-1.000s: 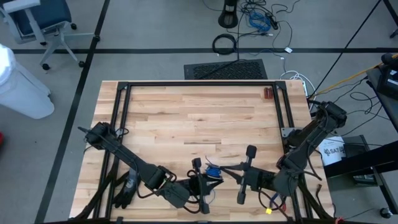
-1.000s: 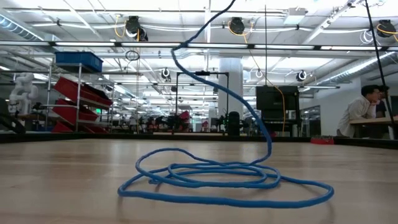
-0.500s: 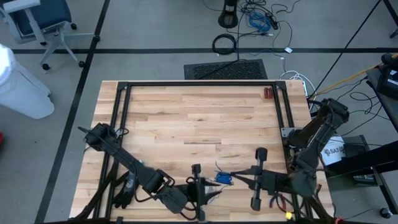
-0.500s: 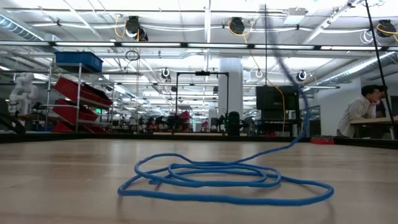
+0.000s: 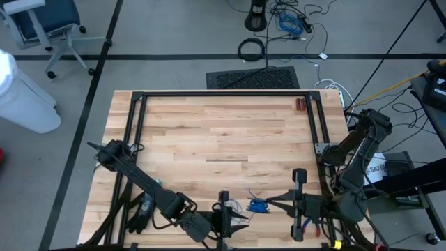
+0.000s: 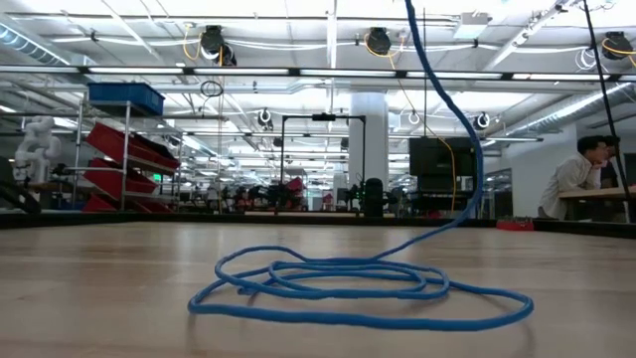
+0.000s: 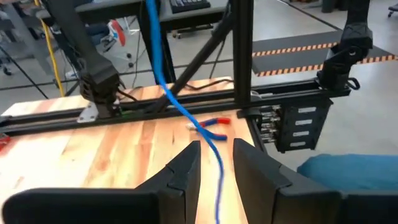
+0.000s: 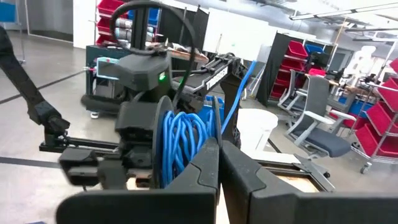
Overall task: Coil cords
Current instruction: Coil the blue wire onto the spool
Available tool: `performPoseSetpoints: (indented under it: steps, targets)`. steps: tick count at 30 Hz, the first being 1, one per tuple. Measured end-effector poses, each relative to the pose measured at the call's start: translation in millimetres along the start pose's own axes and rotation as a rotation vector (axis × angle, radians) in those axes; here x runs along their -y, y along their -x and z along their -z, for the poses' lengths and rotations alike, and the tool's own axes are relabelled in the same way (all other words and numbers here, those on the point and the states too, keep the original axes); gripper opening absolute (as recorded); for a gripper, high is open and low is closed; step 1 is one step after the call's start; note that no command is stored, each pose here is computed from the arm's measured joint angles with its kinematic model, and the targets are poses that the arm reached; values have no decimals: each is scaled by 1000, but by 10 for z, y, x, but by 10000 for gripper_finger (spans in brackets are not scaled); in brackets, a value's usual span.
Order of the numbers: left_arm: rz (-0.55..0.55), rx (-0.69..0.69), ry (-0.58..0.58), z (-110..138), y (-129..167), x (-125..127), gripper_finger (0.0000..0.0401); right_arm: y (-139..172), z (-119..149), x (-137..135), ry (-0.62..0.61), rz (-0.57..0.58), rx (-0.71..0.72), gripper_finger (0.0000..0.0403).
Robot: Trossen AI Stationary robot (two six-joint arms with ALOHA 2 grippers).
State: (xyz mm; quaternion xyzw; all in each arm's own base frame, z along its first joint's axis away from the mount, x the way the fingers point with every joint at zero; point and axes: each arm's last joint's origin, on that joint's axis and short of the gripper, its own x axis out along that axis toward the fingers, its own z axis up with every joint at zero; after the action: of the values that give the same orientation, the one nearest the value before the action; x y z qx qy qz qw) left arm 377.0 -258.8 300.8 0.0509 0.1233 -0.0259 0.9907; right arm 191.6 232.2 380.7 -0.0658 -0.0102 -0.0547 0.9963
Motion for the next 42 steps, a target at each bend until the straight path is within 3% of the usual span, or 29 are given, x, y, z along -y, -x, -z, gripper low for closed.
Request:
performPoseSetpoints:
  steps: [25, 28, 33, 42]
  targets:
    - [-27, 17, 16, 110, -133, 37, 99, -3, -14, 8, 8, 7, 7, 0]
    - [-29, 16, 15, 110, -133, 36, 81, -3, -13, 7, 8, 7, 7, 0]
    - [-33, -7, -2, 137, -133, 34, 14, -3, -13, 7, 8, 7, 7, 0]
    - [-187, -135, -70, 157, 21, -81, 4, 35, -6, -21, 16, -14, 3, 0]
